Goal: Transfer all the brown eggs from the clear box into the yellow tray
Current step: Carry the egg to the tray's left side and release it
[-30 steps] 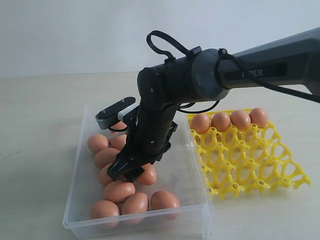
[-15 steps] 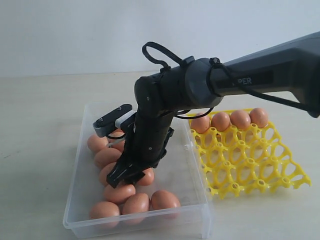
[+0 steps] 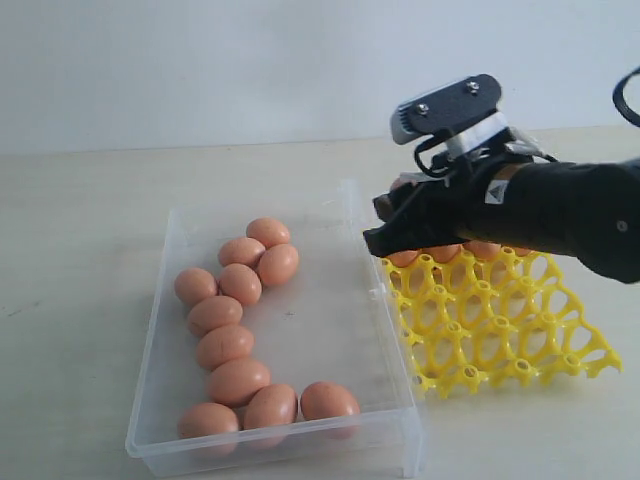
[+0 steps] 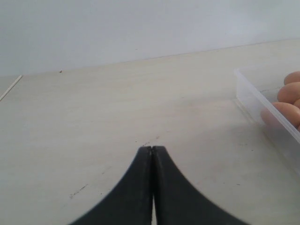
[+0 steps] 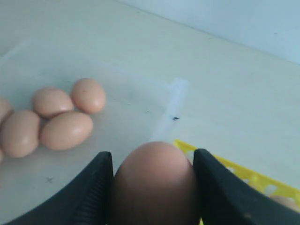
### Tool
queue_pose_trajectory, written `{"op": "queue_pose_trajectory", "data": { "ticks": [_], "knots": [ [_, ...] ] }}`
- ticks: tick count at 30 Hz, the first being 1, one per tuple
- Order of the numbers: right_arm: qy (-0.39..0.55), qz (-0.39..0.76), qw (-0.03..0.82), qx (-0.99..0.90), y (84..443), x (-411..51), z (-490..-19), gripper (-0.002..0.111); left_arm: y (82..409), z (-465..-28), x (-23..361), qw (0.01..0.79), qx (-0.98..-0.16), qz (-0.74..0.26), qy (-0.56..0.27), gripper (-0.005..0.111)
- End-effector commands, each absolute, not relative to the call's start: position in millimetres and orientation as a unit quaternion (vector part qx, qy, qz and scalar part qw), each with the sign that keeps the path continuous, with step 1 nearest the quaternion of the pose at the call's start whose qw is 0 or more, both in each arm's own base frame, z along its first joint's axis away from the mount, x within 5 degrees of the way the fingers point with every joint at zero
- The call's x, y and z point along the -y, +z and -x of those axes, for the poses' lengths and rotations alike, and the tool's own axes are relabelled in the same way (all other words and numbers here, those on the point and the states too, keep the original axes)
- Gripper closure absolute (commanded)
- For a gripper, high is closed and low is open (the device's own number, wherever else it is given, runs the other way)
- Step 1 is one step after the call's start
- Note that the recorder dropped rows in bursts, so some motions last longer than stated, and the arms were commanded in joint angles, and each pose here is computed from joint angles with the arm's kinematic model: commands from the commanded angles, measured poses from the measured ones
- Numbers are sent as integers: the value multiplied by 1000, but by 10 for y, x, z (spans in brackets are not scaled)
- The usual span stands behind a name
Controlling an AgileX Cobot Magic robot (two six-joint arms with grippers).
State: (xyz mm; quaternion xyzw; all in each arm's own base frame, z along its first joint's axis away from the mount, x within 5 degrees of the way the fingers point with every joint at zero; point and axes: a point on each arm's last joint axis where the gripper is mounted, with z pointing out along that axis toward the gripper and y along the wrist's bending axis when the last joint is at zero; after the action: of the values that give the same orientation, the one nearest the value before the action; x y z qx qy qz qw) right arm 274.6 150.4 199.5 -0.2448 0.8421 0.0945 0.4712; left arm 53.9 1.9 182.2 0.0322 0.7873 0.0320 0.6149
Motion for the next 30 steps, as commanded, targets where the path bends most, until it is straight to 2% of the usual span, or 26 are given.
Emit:
{"op": "queue_pose_trajectory", "data": {
  "ticks": [1,17,30],
  "knots": [
    [86,199,499,-839,1916,-1316,-2840,108,1848,-541,-17,622,-782,-31,30,107],
    [90,158,439,-880,1480,-1316,-2927,108,1848,-541,-17,622,-782,-31,30,107],
    [99,146,431,-885,1532,-1385,-3046,108,1848,-541,-17,622,-782,-31,30,107]
  ]
}}
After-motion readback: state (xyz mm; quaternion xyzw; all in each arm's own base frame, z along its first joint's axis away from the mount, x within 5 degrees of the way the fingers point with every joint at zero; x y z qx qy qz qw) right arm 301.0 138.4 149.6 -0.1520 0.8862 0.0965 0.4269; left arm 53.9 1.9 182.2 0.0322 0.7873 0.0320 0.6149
